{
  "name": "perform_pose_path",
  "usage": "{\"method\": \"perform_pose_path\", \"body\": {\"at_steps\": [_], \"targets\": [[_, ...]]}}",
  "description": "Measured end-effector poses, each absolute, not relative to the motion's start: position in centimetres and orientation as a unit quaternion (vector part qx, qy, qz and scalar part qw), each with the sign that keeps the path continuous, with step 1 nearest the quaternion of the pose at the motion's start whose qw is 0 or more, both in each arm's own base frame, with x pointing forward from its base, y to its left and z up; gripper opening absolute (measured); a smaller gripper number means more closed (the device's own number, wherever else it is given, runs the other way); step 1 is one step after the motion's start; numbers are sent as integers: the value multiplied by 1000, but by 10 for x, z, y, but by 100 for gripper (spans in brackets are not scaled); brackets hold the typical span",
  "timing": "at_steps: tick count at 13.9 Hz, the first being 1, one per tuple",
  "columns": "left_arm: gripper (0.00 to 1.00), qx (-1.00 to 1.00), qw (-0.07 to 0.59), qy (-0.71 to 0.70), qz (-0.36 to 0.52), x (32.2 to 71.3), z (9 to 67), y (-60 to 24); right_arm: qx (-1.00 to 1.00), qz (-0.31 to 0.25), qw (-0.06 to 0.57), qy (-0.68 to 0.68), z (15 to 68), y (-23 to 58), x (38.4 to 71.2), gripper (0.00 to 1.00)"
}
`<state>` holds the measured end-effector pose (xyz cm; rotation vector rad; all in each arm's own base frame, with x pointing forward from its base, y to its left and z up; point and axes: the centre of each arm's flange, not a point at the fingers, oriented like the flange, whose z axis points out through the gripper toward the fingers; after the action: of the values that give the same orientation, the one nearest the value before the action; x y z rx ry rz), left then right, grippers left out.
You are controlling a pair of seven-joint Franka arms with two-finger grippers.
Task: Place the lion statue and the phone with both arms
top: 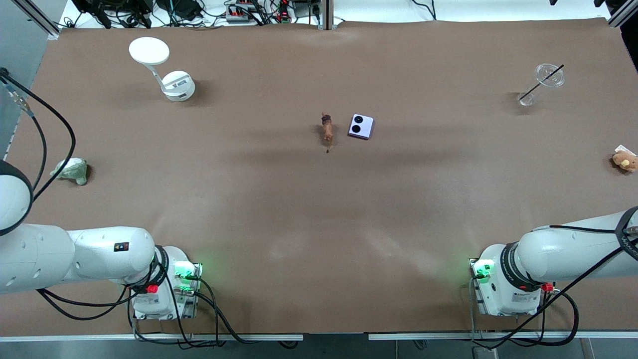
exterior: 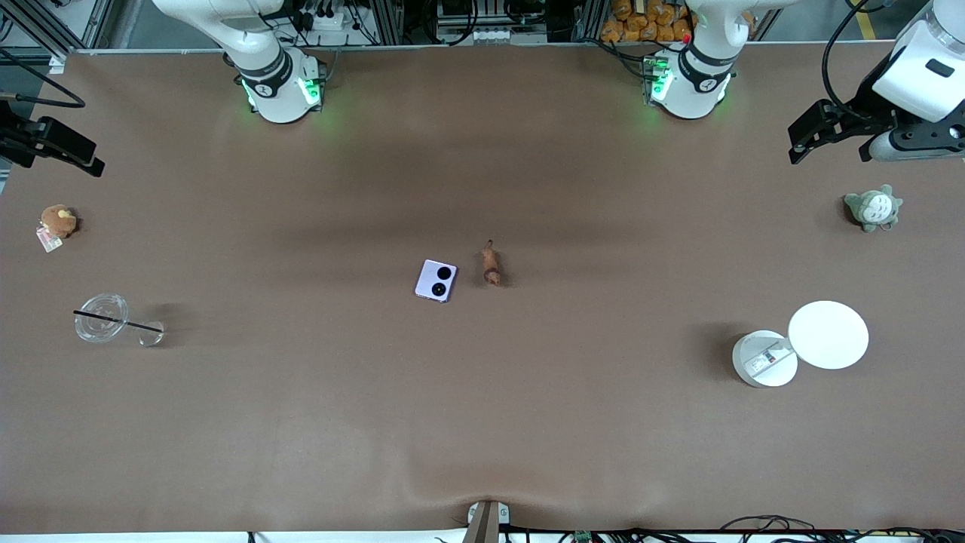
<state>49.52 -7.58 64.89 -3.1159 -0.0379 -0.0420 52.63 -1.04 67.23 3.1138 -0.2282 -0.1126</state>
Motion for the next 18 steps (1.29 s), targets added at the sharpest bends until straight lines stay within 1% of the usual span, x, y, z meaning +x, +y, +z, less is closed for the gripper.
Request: {"method": "perform_pose_path", "body": {"at_steps": [10, 14, 18], "targets": [[100, -1000, 8, -13, -14, 509, 648, -74, 997, -30, 4, -74, 670, -13, 529, 100], [100, -1000, 9, -11, -8, 509, 646, -76, 996, -34, 2, -81, 666, -20, 529, 100], [100, -1000, 9, 7, 2, 509, 639, -95, 996, -29, 0, -80, 666, -21, 530, 100]]}}
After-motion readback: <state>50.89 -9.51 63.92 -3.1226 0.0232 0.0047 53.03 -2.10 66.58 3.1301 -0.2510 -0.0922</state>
